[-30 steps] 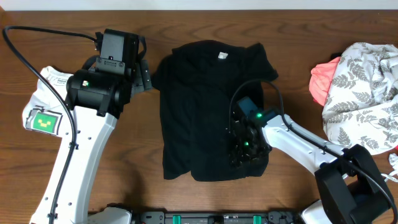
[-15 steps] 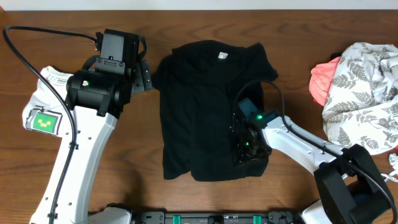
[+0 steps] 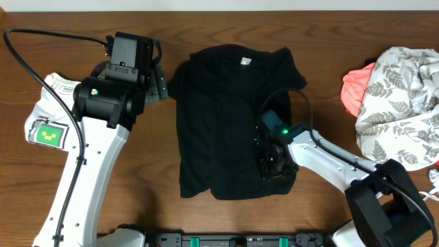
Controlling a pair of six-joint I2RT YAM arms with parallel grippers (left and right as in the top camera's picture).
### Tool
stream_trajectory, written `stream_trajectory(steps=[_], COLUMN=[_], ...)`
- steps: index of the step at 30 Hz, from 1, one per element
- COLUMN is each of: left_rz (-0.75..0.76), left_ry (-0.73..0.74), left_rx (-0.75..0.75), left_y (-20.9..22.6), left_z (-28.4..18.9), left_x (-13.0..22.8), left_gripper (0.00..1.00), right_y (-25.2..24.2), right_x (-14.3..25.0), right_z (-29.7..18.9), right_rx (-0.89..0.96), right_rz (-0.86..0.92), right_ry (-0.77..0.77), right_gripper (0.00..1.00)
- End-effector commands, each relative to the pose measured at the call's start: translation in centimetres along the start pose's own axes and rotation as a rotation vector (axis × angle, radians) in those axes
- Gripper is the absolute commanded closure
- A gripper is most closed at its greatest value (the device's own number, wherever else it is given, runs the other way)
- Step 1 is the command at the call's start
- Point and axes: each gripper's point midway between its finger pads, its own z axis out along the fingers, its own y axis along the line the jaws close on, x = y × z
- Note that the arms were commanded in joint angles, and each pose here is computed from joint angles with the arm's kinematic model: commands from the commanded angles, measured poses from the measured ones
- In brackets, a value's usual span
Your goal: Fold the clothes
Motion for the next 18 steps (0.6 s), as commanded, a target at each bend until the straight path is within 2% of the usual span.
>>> stream_trajectory(steps=[1, 3, 9, 15, 18], left_rz=[-0.007, -0.007, -0.007, -0.007, -0.007], left_ry=[0.003, 0.003, 0.003, 0.003, 0.002], left_rx=[-0.004, -0.004, -0.004, -0.004, -0.004], left_y=[0.1, 0.1, 0.1, 0.1, 0.1], left_z=[0.2, 0.2, 0.2, 0.2, 0.2], left_x=[0.0, 0.0, 0.0, 0.0, 0.0], left_gripper=[0.02, 0.02, 0.02, 0.02, 0.02], right_y=[0.3, 0.4, 0.4, -0.6, -1.6], right_x=[1.2, 1.5, 1.6, 1.3, 1.3], right_z=[0.9, 1.2, 1.4, 1.2, -0.5], right_rx=[0.017, 0.019, 0.027, 0.087, 0.15], right_rz=[-0.017, -0.02, 0.002, 0.047, 0.064], right_ry=[0.029, 0.033, 0.029, 0.011, 0.023], right_gripper=[0.69, 0.71, 0.99, 0.99, 0.99])
